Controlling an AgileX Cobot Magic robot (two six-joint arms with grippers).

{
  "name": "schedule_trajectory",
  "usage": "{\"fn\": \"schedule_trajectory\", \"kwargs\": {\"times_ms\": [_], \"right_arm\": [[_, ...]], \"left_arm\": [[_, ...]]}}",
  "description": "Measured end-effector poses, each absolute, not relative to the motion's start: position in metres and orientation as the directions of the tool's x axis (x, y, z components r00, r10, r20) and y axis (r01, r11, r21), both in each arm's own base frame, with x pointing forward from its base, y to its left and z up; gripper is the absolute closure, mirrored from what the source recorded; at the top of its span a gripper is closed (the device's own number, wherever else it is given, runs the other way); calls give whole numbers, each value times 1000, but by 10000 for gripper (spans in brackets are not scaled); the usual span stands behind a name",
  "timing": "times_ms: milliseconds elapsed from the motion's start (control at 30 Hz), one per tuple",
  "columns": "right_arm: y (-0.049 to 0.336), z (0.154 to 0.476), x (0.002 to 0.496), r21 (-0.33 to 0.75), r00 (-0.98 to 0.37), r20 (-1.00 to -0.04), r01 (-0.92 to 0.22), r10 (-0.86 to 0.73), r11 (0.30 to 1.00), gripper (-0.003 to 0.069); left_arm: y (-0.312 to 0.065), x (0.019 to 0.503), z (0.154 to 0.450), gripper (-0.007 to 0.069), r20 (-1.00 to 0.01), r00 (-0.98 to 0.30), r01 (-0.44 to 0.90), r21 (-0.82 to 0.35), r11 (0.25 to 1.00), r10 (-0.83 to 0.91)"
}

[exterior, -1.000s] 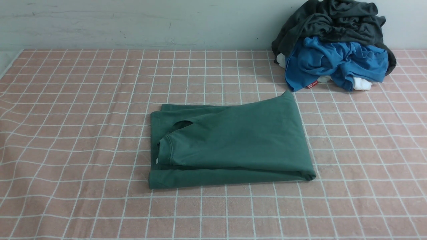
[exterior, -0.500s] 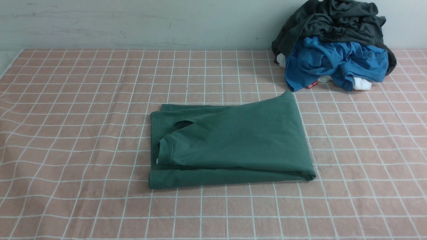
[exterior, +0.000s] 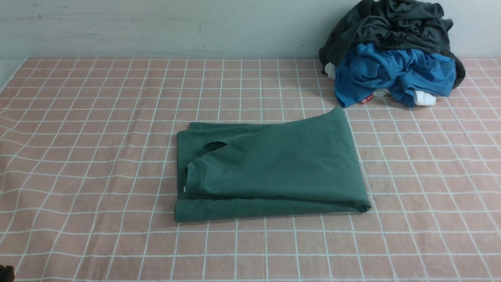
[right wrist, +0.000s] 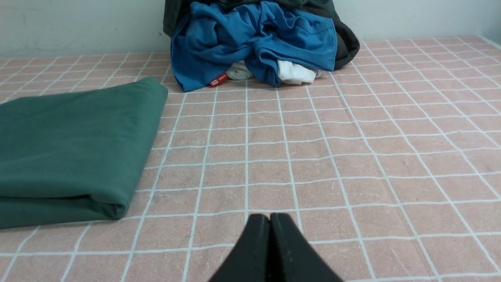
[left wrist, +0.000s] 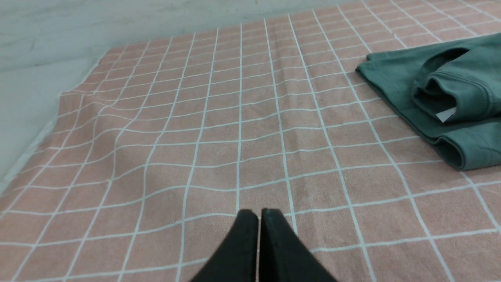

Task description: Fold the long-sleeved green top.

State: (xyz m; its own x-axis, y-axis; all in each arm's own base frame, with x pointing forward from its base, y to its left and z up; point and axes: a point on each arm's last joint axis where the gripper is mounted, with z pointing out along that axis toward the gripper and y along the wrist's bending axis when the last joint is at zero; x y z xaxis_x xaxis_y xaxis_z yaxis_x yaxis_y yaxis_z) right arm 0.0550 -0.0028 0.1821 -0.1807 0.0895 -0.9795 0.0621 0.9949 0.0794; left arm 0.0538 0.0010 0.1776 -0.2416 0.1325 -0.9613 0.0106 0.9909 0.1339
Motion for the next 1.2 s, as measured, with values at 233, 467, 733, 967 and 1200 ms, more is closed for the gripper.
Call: {"fn": "schedule_trajectory", "kwargs": {"times_ms": [233, 467, 733, 967, 1200], "right_arm": [[-3, 182, 55, 79, -181, -979, 62, 89, 995, 673], [-3, 182, 55, 79, -181, -979, 62, 89, 995, 673], [-3, 182, 55, 79, -181, -979, 62, 89, 995, 673], [-3, 182, 55, 79, -181, -979, 62, 89, 995, 673], [-3, 182, 55, 79, -181, -979, 62, 89, 995, 673]], "left_arm": [[1, 54, 177, 628, -959, -252, 11, 127, 992, 125], [1, 54, 177, 628, -960, -252, 11, 126, 992, 124], [1, 54, 177, 628, -960, -252, 11, 126, 992, 124], [1, 54, 177, 628, -960, -252, 11, 126, 992, 124], [1, 54, 177, 628, -960, -252, 11, 126, 992, 124]]}}
